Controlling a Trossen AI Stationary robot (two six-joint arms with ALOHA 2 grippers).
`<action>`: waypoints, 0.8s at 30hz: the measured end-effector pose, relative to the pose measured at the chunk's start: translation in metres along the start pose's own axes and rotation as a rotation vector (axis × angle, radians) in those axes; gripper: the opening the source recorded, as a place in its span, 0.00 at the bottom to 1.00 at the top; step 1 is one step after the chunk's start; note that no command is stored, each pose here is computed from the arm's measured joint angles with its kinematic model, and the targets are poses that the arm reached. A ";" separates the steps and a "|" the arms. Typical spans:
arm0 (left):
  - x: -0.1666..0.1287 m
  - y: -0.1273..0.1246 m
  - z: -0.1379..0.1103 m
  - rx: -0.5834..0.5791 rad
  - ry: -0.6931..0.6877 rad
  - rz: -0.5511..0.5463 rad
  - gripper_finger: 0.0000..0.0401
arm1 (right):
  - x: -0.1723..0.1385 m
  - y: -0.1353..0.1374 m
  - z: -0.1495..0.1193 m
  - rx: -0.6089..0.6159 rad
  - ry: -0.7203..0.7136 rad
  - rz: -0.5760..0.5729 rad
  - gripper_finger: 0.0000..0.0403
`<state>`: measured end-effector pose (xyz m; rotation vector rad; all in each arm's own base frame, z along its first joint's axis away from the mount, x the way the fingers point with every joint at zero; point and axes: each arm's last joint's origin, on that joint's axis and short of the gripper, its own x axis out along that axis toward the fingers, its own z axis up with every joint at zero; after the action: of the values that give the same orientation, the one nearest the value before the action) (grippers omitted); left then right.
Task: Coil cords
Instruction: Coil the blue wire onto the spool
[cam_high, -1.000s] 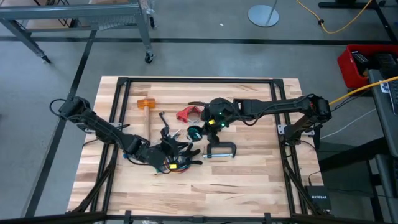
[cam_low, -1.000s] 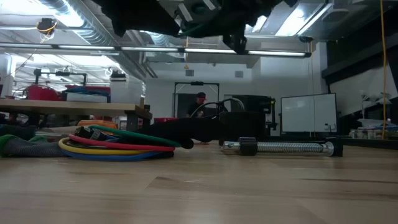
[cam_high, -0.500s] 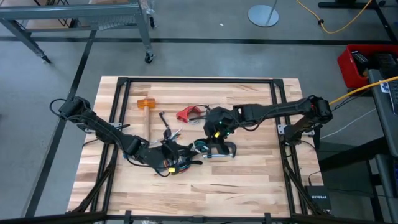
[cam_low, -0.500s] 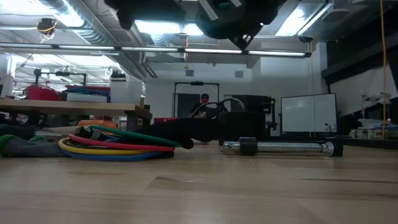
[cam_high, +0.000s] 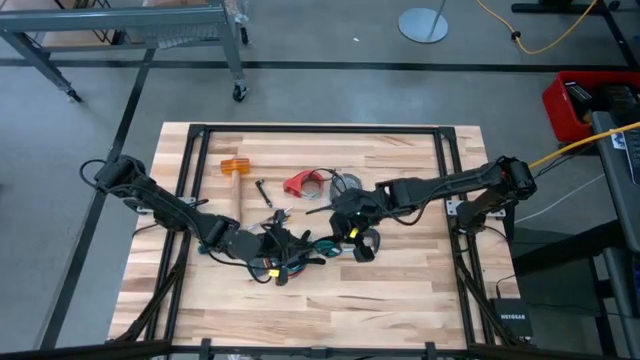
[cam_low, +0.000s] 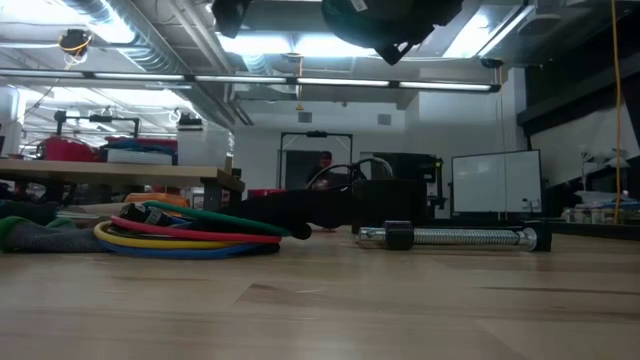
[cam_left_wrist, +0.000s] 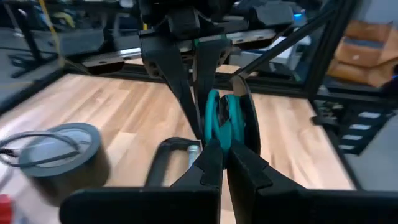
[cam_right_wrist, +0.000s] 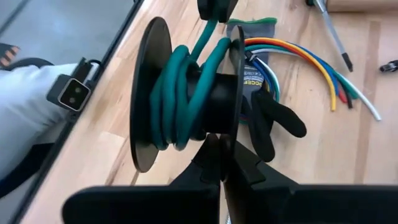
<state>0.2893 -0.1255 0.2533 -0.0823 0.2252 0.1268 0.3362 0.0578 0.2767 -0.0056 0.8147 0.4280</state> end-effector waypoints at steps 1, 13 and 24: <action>0.000 0.000 0.000 -0.011 0.001 -0.016 0.00 | 0.000 0.002 0.000 -0.005 0.002 -0.007 0.01; 0.016 0.000 -0.010 -0.042 0.006 -0.033 0.00 | 0.012 0.007 -0.003 -0.039 0.035 -0.020 0.01; 0.020 0.003 -0.011 -0.025 0.002 -0.026 0.09 | 0.021 0.006 -0.003 -0.044 0.030 -0.018 0.01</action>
<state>0.3060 -0.1213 0.2380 -0.1104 0.2240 0.1035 0.3448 0.0709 0.2605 -0.0599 0.8341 0.4295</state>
